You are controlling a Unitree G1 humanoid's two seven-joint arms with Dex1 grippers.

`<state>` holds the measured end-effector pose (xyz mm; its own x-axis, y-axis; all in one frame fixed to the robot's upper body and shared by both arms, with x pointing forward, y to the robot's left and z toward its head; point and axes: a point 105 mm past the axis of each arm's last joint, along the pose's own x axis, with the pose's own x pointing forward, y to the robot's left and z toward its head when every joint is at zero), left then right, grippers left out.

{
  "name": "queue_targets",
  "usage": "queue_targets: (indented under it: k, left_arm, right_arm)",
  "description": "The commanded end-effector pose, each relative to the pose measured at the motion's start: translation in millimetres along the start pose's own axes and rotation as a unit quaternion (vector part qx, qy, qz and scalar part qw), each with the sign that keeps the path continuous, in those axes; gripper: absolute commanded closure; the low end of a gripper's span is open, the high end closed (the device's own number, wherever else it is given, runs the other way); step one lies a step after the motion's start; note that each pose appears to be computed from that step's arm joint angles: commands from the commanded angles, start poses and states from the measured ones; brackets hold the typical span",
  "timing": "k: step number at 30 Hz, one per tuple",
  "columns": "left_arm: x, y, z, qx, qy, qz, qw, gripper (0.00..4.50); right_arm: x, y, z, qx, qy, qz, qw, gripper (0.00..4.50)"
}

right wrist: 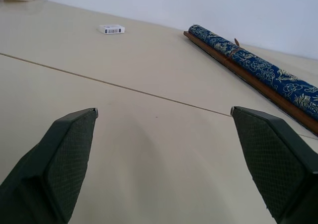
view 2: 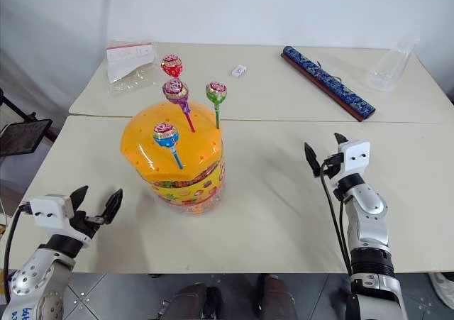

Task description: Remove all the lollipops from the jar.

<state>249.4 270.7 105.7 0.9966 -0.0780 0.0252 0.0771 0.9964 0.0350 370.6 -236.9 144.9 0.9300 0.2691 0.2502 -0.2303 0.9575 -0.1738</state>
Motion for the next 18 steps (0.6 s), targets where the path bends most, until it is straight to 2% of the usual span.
queue_targets:
  k: [1,3,4,6,9,12,15,18]
  left_arm:
    - [2.7,2.7,22.8,0.043,-0.039,-0.016,0.998,0.03]
    - [5.7,5.3,35.5,0.033,-0.062,-0.031,0.997,0.03]
    - [6.0,5.4,50.1,0.015,-0.092,-0.051,0.994,0.03]
    - [3.0,-1.3,80.1,-0.042,-0.128,-0.153,0.979,0.03]
    - [-4.1,-9.5,112.7,-0.071,-0.133,-0.275,0.949,0.03]
    - [-18.1,-12.7,135.2,-0.103,-0.1,-0.383,0.913,0.03]
    - [-24.6,-4.0,161.6,-0.122,-0.108,-0.428,0.889,0.03]
    - [-22.8,-7.0,177.7,-0.133,-0.13,-0.463,0.867,0.03]
  right_arm:
    - [0.0,-0.7,28.0,-0.016,-0.05,0.029,0.998,0.0]
    - [-4.2,8.4,38.0,-0.005,-0.071,0.076,0.995,0.0]
    - [-10.3,14.0,50.0,0.01,-0.098,0.11,0.989,0.0]
    - [-24.0,15.0,75.4,0.049,-0.13,0.151,0.979,0.0]
    - [-42.2,21.6,110.6,0.089,-0.173,0.197,0.961,0.0]
    - [-62.6,37.5,128.9,0.09,-0.15,0.262,0.949,0.0]
    - [-88.6,48.6,143.5,0.052,-0.154,0.318,0.934,0.0]
    - [-101.6,49.2,141.1,0.043,-0.151,0.327,0.932,0.0]
